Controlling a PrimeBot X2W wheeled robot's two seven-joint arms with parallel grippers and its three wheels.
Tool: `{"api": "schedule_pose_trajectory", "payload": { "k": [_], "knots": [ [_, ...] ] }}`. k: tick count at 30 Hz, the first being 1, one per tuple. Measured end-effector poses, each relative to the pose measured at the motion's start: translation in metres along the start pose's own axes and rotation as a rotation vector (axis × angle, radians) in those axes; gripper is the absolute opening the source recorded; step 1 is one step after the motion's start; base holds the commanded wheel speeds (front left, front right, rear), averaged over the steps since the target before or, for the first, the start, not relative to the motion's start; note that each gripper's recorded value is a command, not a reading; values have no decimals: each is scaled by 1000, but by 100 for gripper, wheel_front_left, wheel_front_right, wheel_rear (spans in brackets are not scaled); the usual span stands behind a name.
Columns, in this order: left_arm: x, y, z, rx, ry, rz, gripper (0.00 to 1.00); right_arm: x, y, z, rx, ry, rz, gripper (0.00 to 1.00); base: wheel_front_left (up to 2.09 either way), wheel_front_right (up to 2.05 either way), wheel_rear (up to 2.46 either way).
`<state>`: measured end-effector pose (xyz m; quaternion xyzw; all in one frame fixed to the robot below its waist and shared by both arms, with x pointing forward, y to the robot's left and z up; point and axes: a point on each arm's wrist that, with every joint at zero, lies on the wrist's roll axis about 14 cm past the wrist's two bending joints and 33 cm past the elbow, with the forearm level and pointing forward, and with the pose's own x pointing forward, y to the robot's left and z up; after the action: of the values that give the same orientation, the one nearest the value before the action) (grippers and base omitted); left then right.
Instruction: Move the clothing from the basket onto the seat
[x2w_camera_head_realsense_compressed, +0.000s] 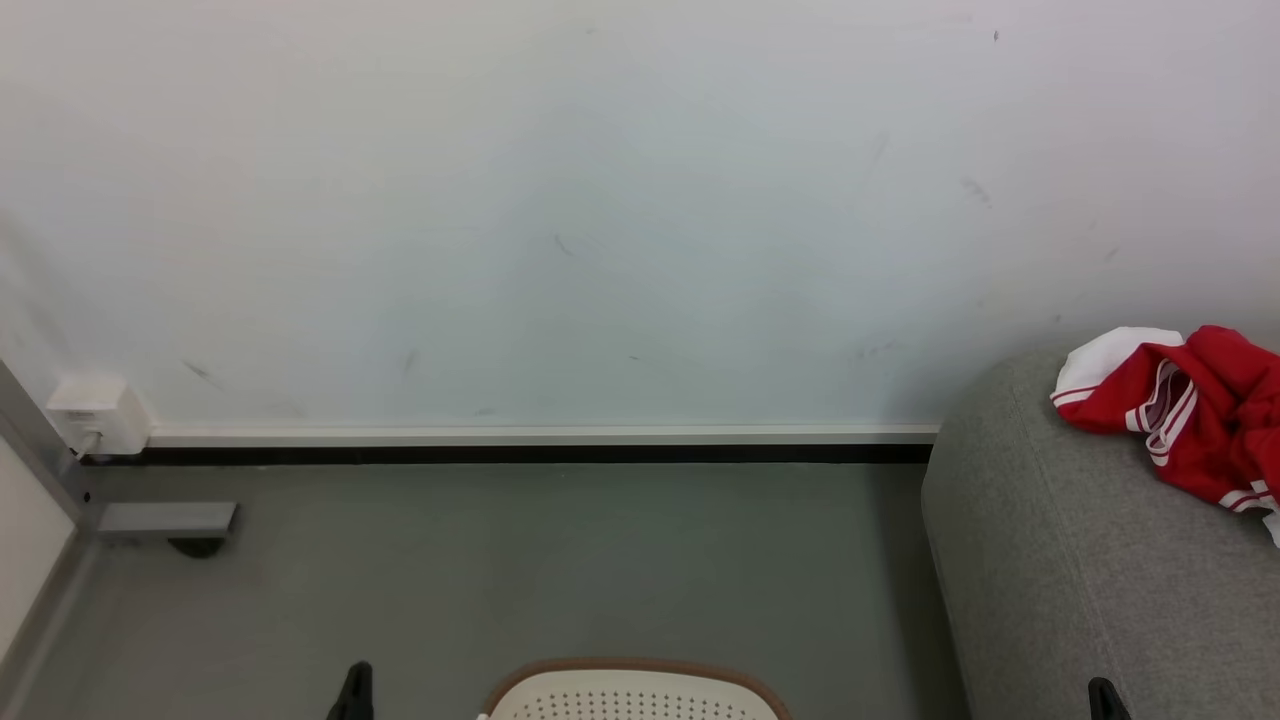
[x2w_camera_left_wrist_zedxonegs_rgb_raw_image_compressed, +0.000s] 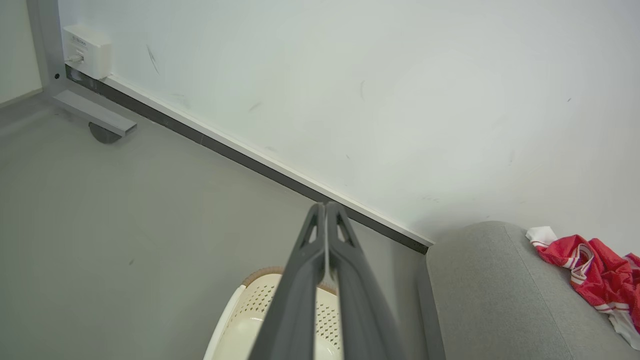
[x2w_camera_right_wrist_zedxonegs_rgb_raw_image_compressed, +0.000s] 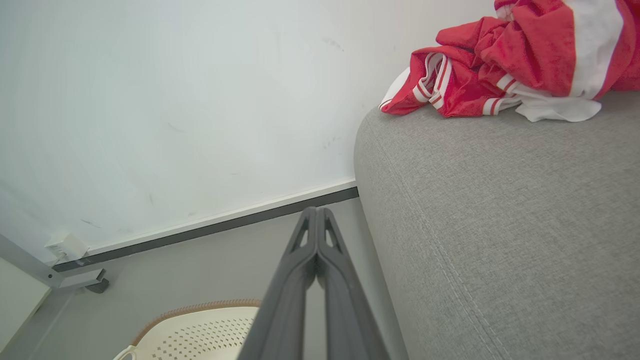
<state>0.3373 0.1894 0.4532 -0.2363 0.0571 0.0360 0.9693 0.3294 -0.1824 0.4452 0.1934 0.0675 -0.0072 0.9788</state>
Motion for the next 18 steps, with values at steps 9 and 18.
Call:
{"api": "schedule_pose_trajectory", "payload": {
  "k": [9, 18],
  "knots": [
    [5, 2, 4, -143, 5, 16, 0, 6, -1, 8, 151, -11, -17, 0, 0, 0, 0],
    [10, 1, 10, -269, 2, 17, 0, 12, -3, 14, 288, -22, -28, 0, 0, 0, 0]
  ]
}}
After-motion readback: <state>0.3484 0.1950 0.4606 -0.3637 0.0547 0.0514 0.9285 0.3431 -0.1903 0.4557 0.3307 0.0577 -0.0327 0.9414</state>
